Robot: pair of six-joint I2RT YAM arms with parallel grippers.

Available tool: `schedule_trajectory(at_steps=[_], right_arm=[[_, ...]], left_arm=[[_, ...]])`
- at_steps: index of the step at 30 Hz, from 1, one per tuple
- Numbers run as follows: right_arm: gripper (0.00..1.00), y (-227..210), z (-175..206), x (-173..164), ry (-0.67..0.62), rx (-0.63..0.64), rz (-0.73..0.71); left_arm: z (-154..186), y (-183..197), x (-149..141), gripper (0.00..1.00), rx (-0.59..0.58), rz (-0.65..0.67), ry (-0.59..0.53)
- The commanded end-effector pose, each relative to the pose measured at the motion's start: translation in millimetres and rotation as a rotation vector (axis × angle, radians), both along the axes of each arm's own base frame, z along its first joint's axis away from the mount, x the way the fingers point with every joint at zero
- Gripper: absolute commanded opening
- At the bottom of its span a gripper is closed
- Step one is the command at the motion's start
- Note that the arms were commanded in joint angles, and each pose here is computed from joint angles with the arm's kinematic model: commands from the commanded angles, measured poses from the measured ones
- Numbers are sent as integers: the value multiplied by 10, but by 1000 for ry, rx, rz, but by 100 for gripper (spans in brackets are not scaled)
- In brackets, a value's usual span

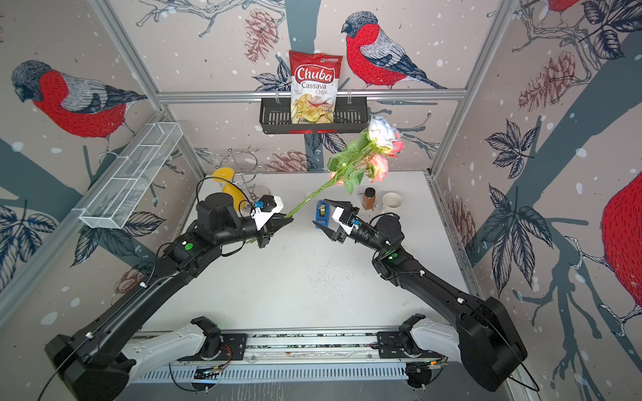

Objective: Wrap bouquets with tape
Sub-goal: Wrap the tape around the bouquet.

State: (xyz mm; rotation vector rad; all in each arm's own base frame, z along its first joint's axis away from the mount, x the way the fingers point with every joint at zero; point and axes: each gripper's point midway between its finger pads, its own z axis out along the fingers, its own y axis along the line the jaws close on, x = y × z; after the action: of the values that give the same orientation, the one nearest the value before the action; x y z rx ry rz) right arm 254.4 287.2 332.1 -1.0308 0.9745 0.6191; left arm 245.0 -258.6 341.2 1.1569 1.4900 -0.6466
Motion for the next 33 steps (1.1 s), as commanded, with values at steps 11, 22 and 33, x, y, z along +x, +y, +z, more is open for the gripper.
schedule_trajectory(at_steps=[11, 22, 33], right_arm=[[50, 1, 62, 76, -23, 15, 0], [17, -23, -32, 61, -11, -18, 3], [0, -20, -157, -18, 20, -49, 35]], left_arm=[[96, -18, -3, 0, 0, -8, -25], [182, -14, 2, 0, -21, -3, -57], [227, 44, 136, 0, -10, 72, -87]])
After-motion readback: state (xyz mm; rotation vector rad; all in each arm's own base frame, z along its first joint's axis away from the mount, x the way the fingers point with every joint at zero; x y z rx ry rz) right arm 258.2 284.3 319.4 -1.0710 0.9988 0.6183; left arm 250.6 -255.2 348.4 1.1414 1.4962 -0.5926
